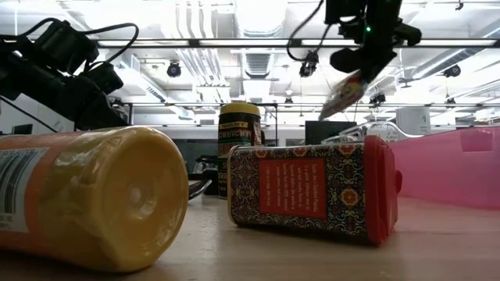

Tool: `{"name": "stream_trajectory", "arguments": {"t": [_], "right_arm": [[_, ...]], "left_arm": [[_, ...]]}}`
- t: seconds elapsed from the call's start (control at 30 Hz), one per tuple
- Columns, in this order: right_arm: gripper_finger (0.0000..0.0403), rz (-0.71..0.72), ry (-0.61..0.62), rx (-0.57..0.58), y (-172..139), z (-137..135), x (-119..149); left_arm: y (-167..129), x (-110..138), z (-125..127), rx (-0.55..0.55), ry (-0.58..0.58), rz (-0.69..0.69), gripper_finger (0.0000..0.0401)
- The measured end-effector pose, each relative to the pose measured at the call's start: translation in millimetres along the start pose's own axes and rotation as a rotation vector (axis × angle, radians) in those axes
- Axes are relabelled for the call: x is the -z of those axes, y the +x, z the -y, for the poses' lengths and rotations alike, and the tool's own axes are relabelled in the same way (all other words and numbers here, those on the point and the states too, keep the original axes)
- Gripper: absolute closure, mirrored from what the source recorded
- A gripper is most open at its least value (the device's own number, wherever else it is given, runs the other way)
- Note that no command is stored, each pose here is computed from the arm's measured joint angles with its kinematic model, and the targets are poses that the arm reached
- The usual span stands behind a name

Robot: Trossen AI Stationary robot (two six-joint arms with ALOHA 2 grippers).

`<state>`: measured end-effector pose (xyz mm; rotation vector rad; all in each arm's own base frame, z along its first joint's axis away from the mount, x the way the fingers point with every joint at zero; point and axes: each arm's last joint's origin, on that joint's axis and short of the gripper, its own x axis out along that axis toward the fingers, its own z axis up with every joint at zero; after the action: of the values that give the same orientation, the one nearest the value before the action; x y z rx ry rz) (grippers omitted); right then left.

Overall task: Pick & Place Food Item
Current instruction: Put the light blue noodle pack into the top transparent bin

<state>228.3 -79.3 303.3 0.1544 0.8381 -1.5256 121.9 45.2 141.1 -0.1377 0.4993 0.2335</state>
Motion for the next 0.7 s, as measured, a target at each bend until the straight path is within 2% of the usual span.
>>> {"name": "stream_trajectory", "arguments": {"t": [0.27,0.47,0.7], "right_arm": [[0.0381,-0.087,0.024,0.138,27.2,17.8,-3.3],[0.0381,-0.189,0.046,0.292,49.5,36.0,7.4],[0.0381,-0.264,0.057,0.386,73.4,45.7,19.6]], "left_arm": [[0.0,0.0,0.0,0.000,0.000,0.000,0.0054],[0.0,0.0,0.0,0.000,0.000,0.000,0.0054],[0.0,0.0,0.0,0.000,0.000,0.000,0.0054]]}}
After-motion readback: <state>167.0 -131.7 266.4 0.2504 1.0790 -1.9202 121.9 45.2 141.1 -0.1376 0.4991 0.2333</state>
